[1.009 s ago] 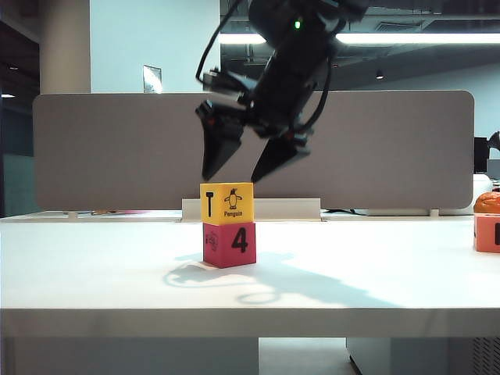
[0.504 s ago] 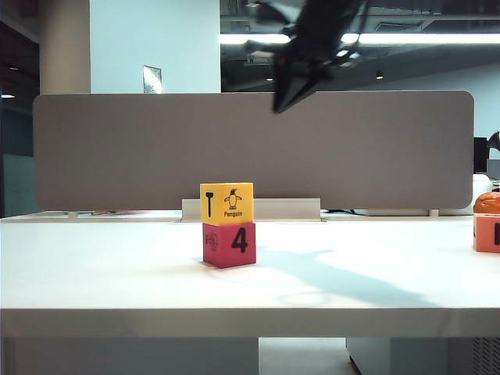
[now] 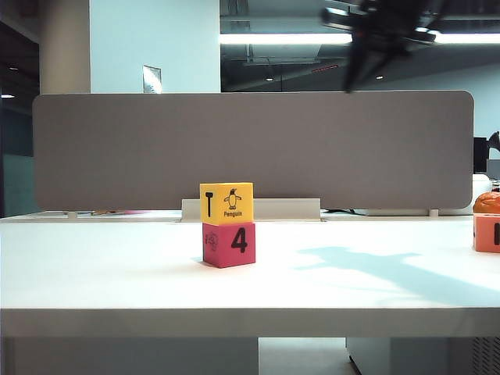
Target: Stack one letter block on top of another letter block.
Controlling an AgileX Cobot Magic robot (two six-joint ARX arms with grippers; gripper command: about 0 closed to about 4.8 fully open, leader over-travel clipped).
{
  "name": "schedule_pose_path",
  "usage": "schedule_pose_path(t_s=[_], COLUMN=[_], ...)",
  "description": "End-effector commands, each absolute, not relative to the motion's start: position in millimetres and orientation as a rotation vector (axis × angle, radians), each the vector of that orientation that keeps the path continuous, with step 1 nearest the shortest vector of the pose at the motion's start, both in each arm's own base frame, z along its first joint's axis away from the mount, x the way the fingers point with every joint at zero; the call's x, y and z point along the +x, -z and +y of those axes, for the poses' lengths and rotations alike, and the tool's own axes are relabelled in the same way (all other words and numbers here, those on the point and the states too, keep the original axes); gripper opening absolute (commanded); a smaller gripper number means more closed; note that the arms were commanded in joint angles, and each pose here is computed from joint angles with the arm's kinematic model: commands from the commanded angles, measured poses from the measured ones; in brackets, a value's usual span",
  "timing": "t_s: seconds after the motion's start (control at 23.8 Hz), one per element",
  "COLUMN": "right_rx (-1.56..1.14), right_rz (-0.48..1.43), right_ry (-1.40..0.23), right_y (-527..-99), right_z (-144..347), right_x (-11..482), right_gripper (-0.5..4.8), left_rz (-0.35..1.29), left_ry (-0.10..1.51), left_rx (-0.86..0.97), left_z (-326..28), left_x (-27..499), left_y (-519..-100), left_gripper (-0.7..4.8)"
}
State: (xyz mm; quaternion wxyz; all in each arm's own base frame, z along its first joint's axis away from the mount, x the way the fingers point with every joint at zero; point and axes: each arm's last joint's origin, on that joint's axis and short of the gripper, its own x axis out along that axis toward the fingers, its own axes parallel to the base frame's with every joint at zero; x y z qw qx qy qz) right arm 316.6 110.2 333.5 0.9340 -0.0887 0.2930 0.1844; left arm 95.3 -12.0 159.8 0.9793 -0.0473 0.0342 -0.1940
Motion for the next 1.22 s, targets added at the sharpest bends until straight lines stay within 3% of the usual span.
schedule_pose_path(t_s=[0.04, 0.46, 1.22], right_rx=[-0.111, -0.009, 0.167], right_rz=[0.538, 0.349, 0.32], right_ry=[-0.327, -0.182, -0.113], right_y=[-323.7, -300.7, -259.9], right_z=[87.1, 45.7, 29.3], right_x=[296.4, 229.6, 154.5], right_gripper=[-0.02, -0.01, -0.01], left_rz=[0.062, 0.063, 0.063], left_ry=[0.388, 0.391, 0.39], left_rx=[-0.093, -0.094, -0.094], left_z=[-11.8, -11.9, -11.9], left_x=[95.1, 95.1, 95.1], left_y=[-161.4, -161.3, -161.4], left_gripper=[-0.05, -0.05, -0.05])
